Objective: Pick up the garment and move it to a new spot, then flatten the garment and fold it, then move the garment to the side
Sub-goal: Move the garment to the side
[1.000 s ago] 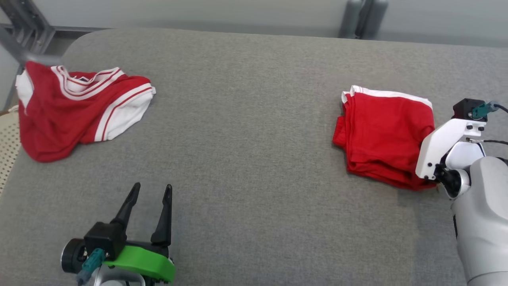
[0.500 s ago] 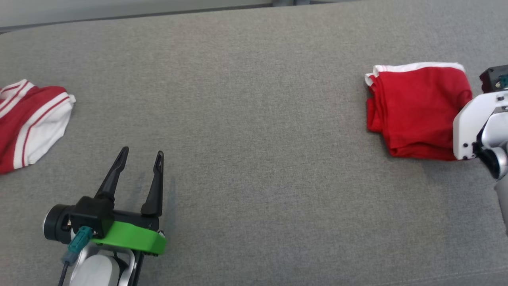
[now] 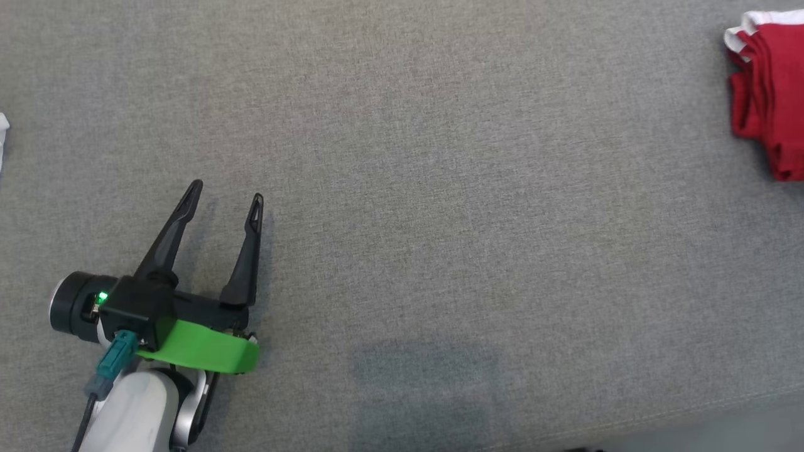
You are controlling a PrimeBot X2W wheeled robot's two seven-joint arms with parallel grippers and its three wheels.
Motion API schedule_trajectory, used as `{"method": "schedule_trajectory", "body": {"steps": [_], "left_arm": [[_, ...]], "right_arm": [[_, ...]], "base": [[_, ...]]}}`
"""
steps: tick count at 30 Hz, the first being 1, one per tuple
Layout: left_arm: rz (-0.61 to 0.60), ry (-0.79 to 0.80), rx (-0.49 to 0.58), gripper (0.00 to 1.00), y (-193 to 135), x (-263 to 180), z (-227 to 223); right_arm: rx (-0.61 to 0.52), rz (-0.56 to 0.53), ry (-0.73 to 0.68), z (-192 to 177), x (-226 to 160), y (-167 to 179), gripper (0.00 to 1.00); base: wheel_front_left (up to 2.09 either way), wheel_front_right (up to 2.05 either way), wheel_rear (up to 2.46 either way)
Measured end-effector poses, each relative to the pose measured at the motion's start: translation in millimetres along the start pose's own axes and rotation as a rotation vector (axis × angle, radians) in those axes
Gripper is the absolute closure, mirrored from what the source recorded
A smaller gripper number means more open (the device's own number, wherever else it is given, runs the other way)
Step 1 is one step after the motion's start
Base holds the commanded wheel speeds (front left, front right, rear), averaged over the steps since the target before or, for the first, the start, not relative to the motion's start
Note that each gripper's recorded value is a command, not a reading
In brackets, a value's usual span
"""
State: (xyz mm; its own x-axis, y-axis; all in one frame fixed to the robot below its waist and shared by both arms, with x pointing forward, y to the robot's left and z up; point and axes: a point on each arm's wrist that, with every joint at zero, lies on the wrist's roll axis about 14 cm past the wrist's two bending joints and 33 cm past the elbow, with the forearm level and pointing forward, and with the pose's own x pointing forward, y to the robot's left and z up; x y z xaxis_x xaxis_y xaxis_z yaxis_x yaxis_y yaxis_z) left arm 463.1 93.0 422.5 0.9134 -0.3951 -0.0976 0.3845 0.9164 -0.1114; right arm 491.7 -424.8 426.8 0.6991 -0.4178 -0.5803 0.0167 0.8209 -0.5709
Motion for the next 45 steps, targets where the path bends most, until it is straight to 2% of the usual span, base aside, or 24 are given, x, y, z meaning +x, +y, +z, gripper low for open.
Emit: {"method": "schedule_trajectory", "body": {"steps": [7, 8, 9, 10, 16, 20, 28, 31, 36, 39, 40, 45], "left_arm": [[0.002, 0.036, 0.011, 0.0, 7, 2, -14], [0.006, 0.039, 0.011, 0.0, 9, 2, -16], [0.01, 0.043, 0.01, 0.0, 10, 1, -17], [0.012, 0.048, 0.011, 0.0, 11, 0, -18], [0.026, 0.057, 0.032, 0.0, 14, -6, -20], [0.046, 0.014, 0.064, 0.0, 15, -10, -6], [0.07, -0.026, 0.038, 0.0, 8, -28, 12], [0.101, -0.028, 0.012, 0.0, 7, -39, 16], [0.212, -0.031, 0.018, 0.0, 22, -65, 25], [0.258, -0.04, -0.018, 0.0, 27, -73, 30], [0.29, -0.049, -0.034, 0.0, 32, -82, 34], [0.333, -0.073, -0.029, 0.0, 39, -97, 45]], "right_arm": [[-0.085, -0.071, 0.003, -5, 23, -26, 1.0], [-0.107, -0.072, -0.009, -3, 26, -25, 0.82], [-0.122, -0.072, -0.007, -4, 29, -24, 0.52], [-0.137, -0.073, 0.002, -6, 32, -23, 0.0], [-0.156, -0.069, -0.006, -8, 42, -16, 0.0], [-0.088, -0.075, -0.091, 4, 35, -19, 0.0], [0.047, -0.032, -0.257, 17, 8, -4, 0.0], [0.165, 0.001, -0.351, 30, -7, 10, 0.0], [0.495, 0.098, -0.55, 70, -48, 45, 0.0], [0.545, 0.117, -0.604, 78, -63, 46, 0.0], [0.606, 0.151, -0.644, 84, -78, 56, 0.0], [0.675, 0.21, -0.72, 93, -109, 71, 0.0]], "base": [[0.0, 0.0, 0.0], [0.0, 0.0, 0.0], [0.0, 0.0, 0.0], [0.0, 0.0, 0.0], [0.0, 0.0, 0.0], [0.0, 0.0, 0.0], [0.0, 0.0, 0.0], [0.0, 0.0, 0.0], [0.0, 0.0, 0.0], [0.0, 0.0, 0.0], [0.0, 0.0, 0.0], [0.0, 0.0, 0.0]]}}
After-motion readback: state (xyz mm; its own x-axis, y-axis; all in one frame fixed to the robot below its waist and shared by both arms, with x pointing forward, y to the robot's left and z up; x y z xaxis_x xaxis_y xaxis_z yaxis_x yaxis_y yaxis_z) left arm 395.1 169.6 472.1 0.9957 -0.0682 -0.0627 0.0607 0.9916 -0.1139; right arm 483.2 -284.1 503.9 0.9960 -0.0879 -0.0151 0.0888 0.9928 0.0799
